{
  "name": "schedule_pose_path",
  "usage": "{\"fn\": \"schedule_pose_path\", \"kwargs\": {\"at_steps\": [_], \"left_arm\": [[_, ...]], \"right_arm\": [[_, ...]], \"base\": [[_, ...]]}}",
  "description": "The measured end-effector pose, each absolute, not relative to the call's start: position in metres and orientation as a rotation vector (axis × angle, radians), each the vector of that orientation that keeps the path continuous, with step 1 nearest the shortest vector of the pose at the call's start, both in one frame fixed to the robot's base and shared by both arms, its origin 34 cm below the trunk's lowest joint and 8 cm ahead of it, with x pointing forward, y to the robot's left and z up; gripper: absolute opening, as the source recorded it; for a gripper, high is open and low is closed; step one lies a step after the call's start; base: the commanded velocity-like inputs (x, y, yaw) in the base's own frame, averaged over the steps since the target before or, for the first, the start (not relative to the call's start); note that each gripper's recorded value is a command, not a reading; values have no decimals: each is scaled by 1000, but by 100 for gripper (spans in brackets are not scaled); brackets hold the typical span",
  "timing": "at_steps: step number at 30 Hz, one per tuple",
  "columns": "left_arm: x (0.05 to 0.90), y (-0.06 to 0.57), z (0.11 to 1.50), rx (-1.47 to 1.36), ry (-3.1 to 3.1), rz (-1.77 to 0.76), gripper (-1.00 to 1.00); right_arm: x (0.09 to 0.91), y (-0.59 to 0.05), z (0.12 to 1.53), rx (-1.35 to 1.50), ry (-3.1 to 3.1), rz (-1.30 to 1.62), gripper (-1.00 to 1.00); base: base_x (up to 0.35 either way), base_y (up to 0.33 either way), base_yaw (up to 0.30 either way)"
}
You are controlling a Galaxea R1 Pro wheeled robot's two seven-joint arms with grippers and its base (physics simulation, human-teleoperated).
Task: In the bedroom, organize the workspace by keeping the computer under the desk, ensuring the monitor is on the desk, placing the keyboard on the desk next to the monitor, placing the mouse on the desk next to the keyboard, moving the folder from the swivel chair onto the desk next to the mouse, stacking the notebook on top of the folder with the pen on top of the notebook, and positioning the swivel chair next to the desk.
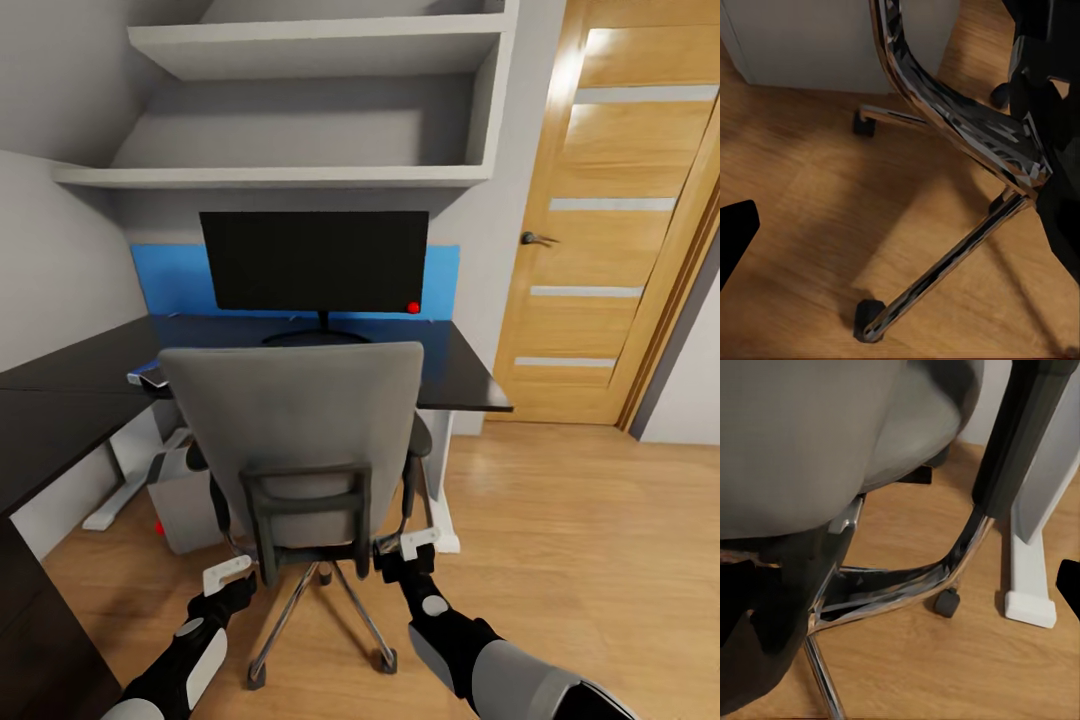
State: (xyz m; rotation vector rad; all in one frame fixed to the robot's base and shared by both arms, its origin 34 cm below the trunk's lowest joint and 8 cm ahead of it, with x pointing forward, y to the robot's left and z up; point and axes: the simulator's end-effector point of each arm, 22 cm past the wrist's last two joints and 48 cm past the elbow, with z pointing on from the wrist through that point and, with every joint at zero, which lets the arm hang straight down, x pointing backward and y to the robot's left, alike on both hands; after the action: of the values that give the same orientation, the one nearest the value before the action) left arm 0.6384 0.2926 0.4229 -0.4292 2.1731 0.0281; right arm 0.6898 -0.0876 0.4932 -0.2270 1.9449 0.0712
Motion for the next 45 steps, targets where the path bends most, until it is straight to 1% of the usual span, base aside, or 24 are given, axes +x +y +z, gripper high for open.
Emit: {"fn": "schedule_pose_path", "kwargs": {"at_steps": [27,33,37,45], "left_arm": [[638,292,422,-429,2174,27,100],[628,286,409,-427,2212,24,100],[614,281,394,-428,2255,23,100],[580,272,366,-432,2356,27,100]], "right_arm": [[690,-86,493,-237,1944,71,100],[690,-87,492,-232,1946,70,100],[690,-88,492,-229,1946,67,100],[682,-98,486,-220,1984,39,100]], "base": [[-318,0,0],[-314,0,0],[-168,0,0],[-32,0,0]]}}
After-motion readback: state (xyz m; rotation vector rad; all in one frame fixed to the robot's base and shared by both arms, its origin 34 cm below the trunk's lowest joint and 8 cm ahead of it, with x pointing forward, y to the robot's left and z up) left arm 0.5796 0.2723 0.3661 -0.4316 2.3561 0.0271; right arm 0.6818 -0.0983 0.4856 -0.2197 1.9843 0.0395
